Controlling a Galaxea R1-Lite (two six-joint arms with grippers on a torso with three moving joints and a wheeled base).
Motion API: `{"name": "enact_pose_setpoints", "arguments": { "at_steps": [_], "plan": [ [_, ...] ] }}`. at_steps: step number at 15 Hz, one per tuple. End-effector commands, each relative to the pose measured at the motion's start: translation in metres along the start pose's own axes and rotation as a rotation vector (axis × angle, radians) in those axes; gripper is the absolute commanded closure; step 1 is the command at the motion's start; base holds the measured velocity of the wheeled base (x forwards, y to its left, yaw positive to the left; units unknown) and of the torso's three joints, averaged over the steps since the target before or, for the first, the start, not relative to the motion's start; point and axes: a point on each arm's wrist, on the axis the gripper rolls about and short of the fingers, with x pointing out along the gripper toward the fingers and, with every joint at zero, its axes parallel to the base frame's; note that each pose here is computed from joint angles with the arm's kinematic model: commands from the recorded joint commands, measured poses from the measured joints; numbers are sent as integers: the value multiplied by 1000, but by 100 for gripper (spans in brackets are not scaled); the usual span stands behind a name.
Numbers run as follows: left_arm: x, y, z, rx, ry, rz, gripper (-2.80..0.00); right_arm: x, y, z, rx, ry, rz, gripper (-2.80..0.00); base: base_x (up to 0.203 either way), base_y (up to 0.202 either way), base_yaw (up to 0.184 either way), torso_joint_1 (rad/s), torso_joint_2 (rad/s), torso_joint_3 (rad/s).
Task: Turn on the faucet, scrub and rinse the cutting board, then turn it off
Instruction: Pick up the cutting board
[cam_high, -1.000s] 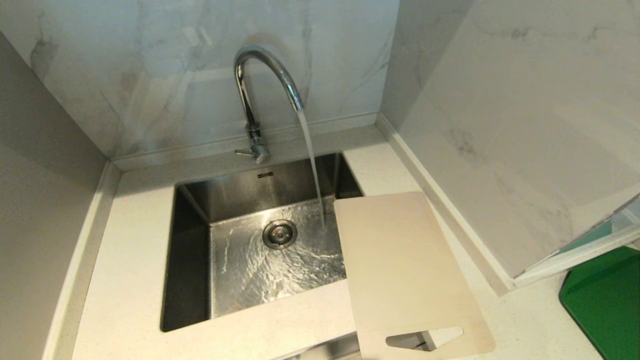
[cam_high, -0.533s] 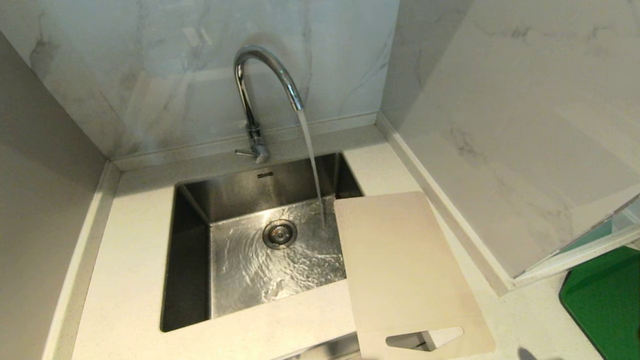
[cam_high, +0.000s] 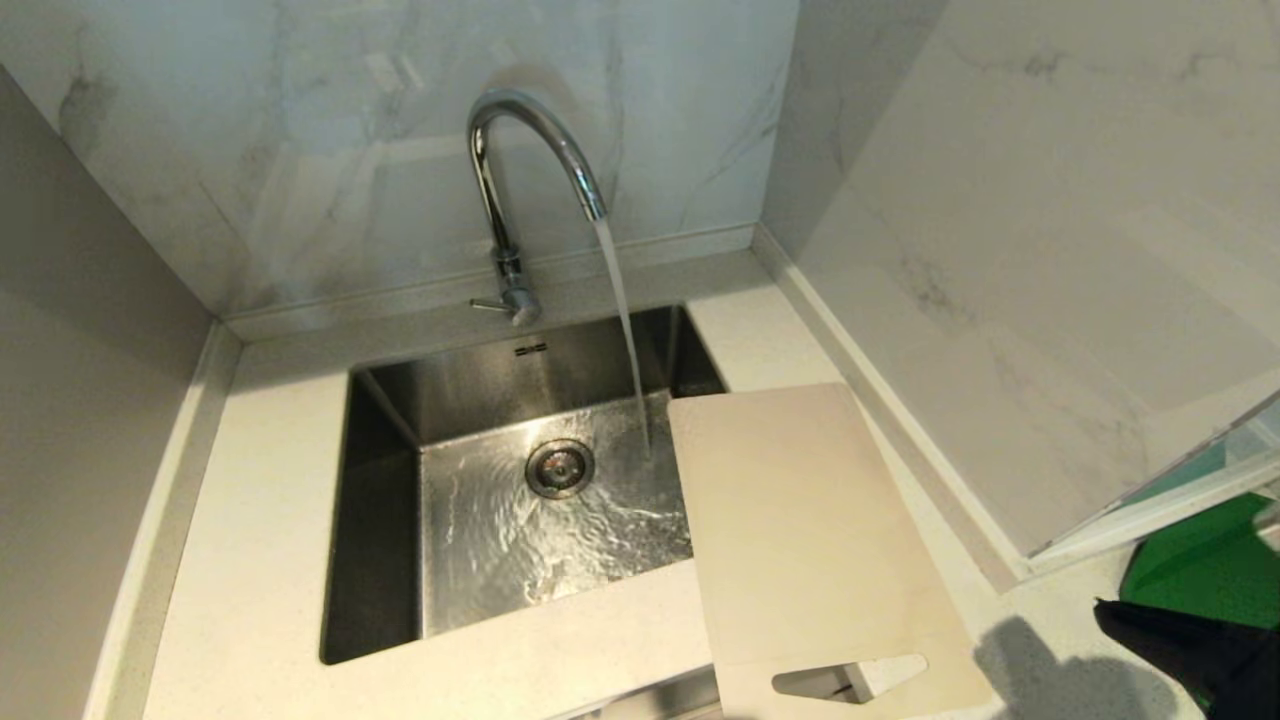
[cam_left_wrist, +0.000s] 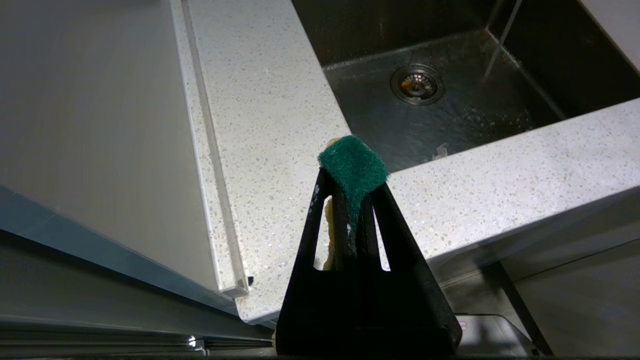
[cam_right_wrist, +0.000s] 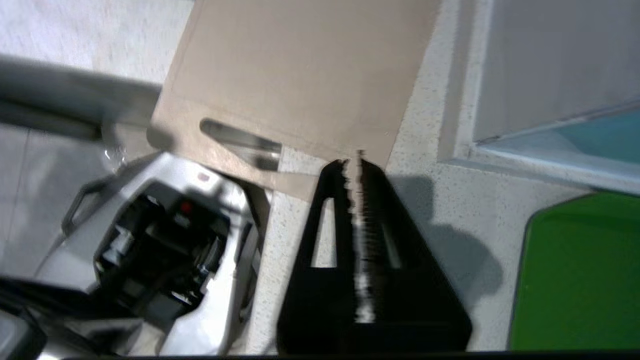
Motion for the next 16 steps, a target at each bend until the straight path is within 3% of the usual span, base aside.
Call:
{"name": "enact_pose_setpoints", "arguments": {
  "at_steps": [1, 7, 11, 16],
  "plan": [
    [0, 0, 0, 0, 3, 1, 0, 23, 1, -3, -82, 84, 78, -280, 0, 0, 0, 0, 0, 0],
    [0, 0, 0, 0, 3, 1, 0, 67, 8, -11, -325, 230, 254, -280, 0, 0, 0, 0, 0, 0],
    [0, 0, 0, 0, 3, 1, 0, 111, 17, -7, -407, 306, 356, -280, 0, 0, 0, 0, 0, 0],
    [0, 0, 0, 0, 3, 1, 0, 155, 28, -12, -605, 312, 430, -280, 0, 0, 0, 0, 0, 0]
  ]
}}
